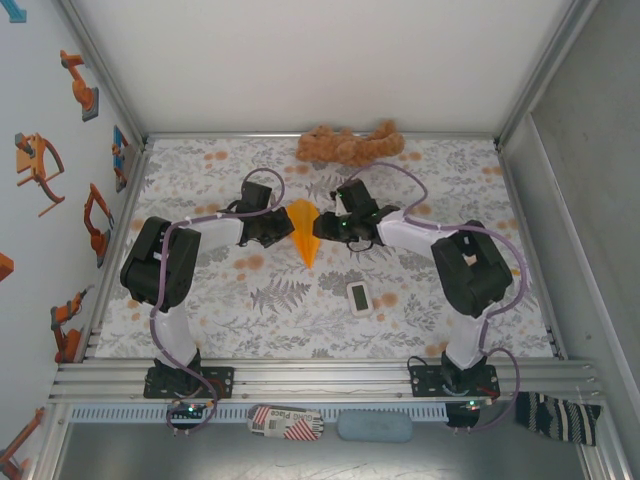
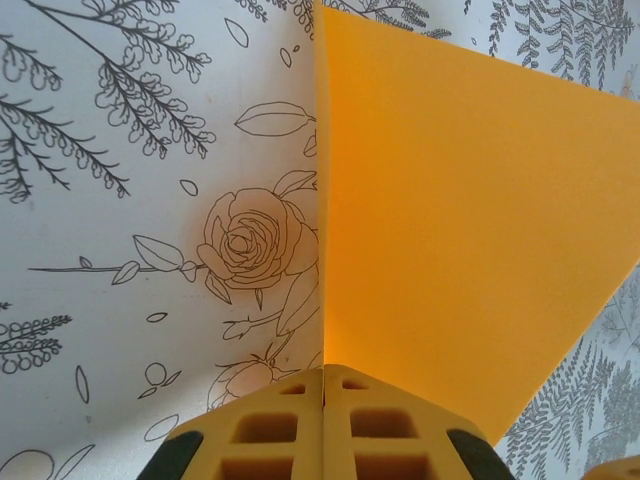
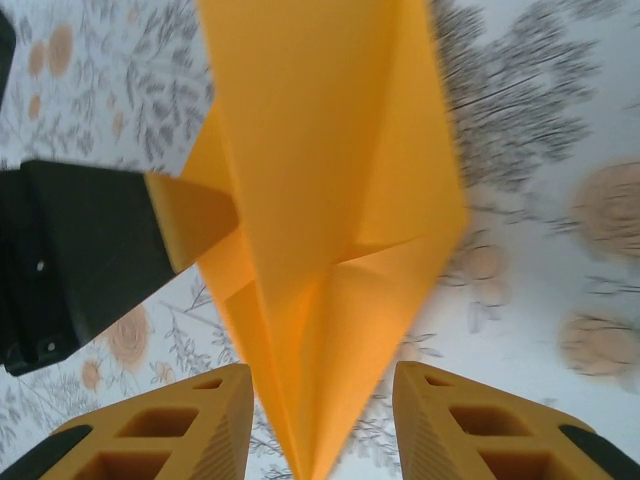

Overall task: Fold a paper plane with a square sheet of paper (pick it up from the middle)
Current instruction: Move the paper plane to the top-center of the table.

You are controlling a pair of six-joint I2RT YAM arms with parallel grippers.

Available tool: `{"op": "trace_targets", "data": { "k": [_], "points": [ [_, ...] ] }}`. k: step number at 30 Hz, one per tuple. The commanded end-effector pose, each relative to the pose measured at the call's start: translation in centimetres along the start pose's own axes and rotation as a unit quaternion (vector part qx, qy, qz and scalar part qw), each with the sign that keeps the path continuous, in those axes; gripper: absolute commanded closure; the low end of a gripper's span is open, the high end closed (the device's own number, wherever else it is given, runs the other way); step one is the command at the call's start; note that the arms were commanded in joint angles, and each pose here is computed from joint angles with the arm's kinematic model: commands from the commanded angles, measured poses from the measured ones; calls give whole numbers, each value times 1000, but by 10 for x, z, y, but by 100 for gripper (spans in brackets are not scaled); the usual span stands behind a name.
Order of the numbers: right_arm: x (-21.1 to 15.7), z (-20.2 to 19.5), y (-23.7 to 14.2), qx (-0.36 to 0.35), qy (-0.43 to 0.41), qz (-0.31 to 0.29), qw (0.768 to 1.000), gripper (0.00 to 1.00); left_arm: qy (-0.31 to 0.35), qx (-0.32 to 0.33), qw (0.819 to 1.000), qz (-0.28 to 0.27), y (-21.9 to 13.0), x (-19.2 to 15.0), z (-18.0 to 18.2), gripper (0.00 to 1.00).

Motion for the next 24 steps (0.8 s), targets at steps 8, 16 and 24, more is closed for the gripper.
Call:
{"op": "trace_targets", "data": {
  "k": [8, 16, 24],
  "points": [
    [1, 17, 34, -4, -52, 47, 998, 54, -9, -7, 1000, 8, -2, -1, 3, 96],
    [-2, 24, 44, -3, -70, 64, 995, 53, -10, -16, 1000, 11, -3, 0, 1, 96],
    [-7, 22, 48, -26, -77, 77, 994, 52, -18, -27, 999, 17, -3, 1, 2, 95]
  ]
}}
Point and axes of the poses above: each hand's point on the last joint's axis, 136 mm out from that joint toward the fingers, its own y axis out along the fingers, its own z axis along the line the jaws close on, x = y × z, the point moved 9 cm from there along -y, back along the fingers, and after that the axes turned 15 degrees about -y, right-handed, at the moved point
